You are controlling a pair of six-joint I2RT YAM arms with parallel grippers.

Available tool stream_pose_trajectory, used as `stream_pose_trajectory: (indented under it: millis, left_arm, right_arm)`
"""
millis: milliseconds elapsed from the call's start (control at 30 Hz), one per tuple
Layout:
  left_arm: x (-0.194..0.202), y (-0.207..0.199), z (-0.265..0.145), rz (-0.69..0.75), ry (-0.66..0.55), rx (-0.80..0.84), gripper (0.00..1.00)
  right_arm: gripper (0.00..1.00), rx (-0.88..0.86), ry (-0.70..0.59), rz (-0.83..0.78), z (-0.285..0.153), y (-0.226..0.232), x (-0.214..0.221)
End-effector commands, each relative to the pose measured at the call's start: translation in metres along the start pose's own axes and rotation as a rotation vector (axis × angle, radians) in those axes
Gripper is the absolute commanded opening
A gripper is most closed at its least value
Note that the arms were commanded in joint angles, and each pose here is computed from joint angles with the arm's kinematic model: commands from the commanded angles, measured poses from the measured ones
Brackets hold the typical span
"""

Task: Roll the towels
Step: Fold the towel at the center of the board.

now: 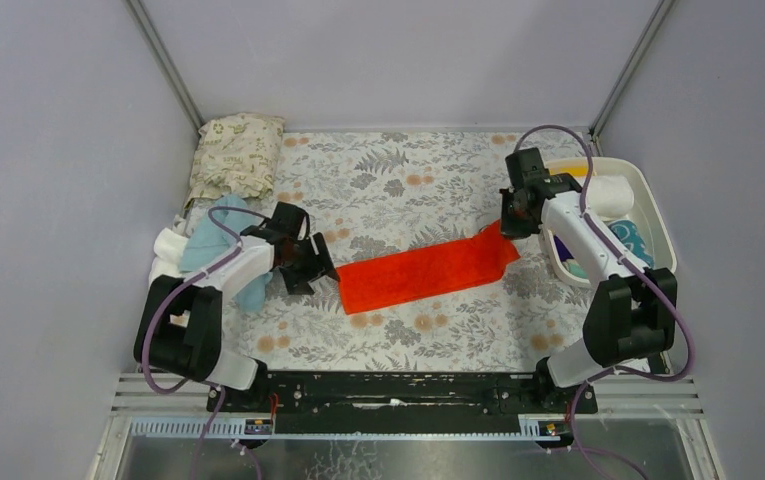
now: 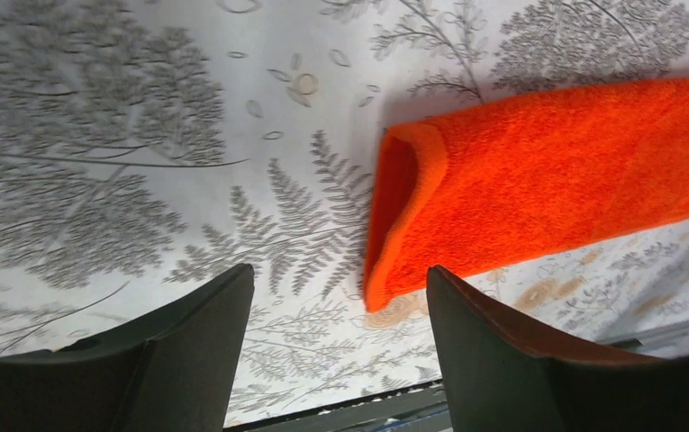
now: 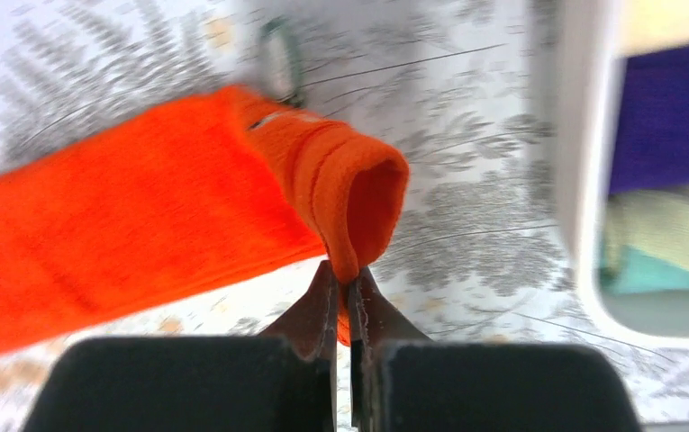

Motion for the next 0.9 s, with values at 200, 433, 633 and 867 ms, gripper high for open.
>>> stream_pose_trajectory:
  millis: [200,433,633,867]
  left_arm:
    - [0.002,-0.027,0.028,-0.024,0.037,0.132,0.44]
    - [0.011,-0.018,0.040,-0.044,0.055,0.107,0.27]
    - [0.021,-0.013,0.049,-0.052,0.081,0.095,0.15]
    - [0.028,-0.012,0.052,-0.052,0.091,0.095,0.10]
  right_arm:
    - [0.00,-0.454,0.143,-0.090,-0.040,0.115,0.046]
    - [0.00,-0.576,0.189,-0.149,-0.053,0.181,0.070]
    - [0.00,-0.631,0.230,-0.193,-0.055,0.237,0.092]
    - [0.00,-0.629,0.266,-0.230,-0.053,0.285,0.123]
Point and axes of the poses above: each gripper's point midway between its finger pads, its own z axis out along the fingers, its own y axis along the line the jaws close on, x = y × z, the point moved 1 cm from there along -z, back along the fingers, and after that the axes turned 8 degrees about z, right-handed, at the moved point
